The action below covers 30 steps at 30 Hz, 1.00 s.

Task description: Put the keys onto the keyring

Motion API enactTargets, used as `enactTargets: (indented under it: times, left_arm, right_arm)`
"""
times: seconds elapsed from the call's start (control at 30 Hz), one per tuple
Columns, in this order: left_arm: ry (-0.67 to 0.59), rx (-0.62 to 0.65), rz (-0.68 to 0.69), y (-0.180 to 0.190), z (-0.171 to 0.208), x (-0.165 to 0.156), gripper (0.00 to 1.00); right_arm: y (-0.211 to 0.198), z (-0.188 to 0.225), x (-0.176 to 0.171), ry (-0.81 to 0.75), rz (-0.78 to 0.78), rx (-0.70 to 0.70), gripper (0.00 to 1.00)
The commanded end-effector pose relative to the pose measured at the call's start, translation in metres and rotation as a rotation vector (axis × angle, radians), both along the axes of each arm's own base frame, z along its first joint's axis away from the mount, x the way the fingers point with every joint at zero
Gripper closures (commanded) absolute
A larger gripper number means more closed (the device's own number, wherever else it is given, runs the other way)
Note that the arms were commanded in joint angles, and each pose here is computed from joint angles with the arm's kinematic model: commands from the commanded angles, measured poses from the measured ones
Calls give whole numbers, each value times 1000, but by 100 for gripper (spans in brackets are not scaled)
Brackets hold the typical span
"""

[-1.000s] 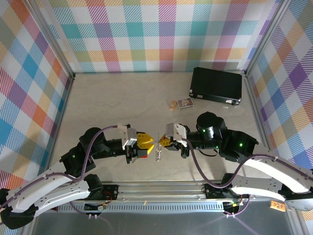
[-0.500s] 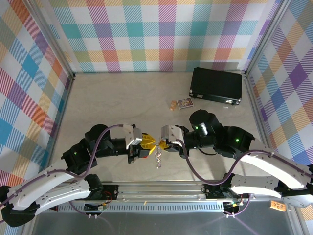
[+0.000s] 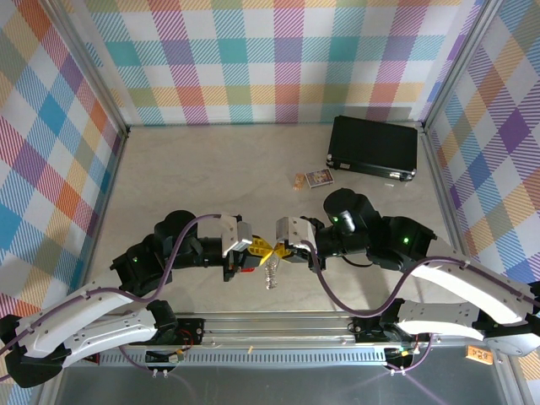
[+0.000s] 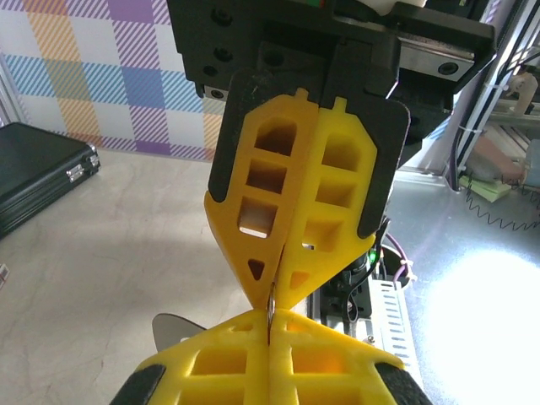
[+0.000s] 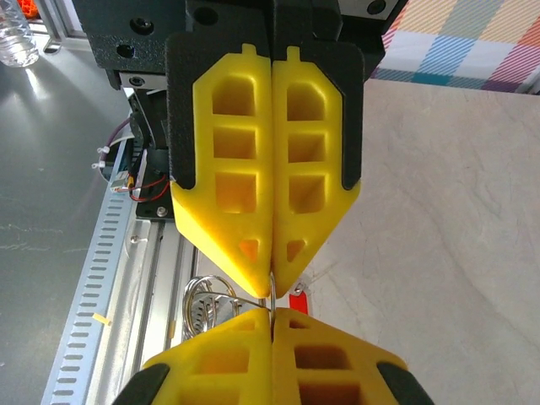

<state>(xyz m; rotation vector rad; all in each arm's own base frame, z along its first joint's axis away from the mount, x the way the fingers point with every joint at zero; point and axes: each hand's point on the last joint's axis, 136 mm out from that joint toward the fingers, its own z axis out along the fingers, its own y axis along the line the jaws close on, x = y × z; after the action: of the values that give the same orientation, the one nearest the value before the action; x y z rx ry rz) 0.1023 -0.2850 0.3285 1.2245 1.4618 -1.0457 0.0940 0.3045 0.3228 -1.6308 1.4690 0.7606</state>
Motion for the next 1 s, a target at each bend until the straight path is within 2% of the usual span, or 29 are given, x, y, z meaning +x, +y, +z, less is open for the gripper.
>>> enactTargets:
  times: [0.0, 0.07, 0.3, 0.4, 0.47, 0.57, 0.77, 0.97]
  left_arm:
    - [-34, -46, -11, -2, 20, -2, 95]
    - [-35, -48, -14, -2, 20, -3, 100]
    - [-48, -79, 11, 1, 23, 0, 100]
    - [-56, -91, 46, 4, 24, 4, 100]
    - [-55, -91, 63, 5, 21, 7, 100]
    - [-52, -94, 69, 6, 18, 7, 100]
    - [-43, -104, 98, 11, 16, 9, 100]
    - [-25, -111, 168, 21, 11, 15, 100]
  right_arm:
    - [6, 19, -9, -10, 63, 57, 100]
    - [7, 20, -10, -8, 66, 60, 100]
    - [7, 22, -8, -6, 50, 76, 100]
    - [6, 22, -6, 4, 26, 87, 83]
    - [4, 21, -3, 7, 0, 90, 68]
    - [0, 19, 3, 7, -49, 90, 55]
    - [-15, 23, 20, 17, -183, 146, 31]
    - [-31, 7, 47, 116, -334, 166, 20]
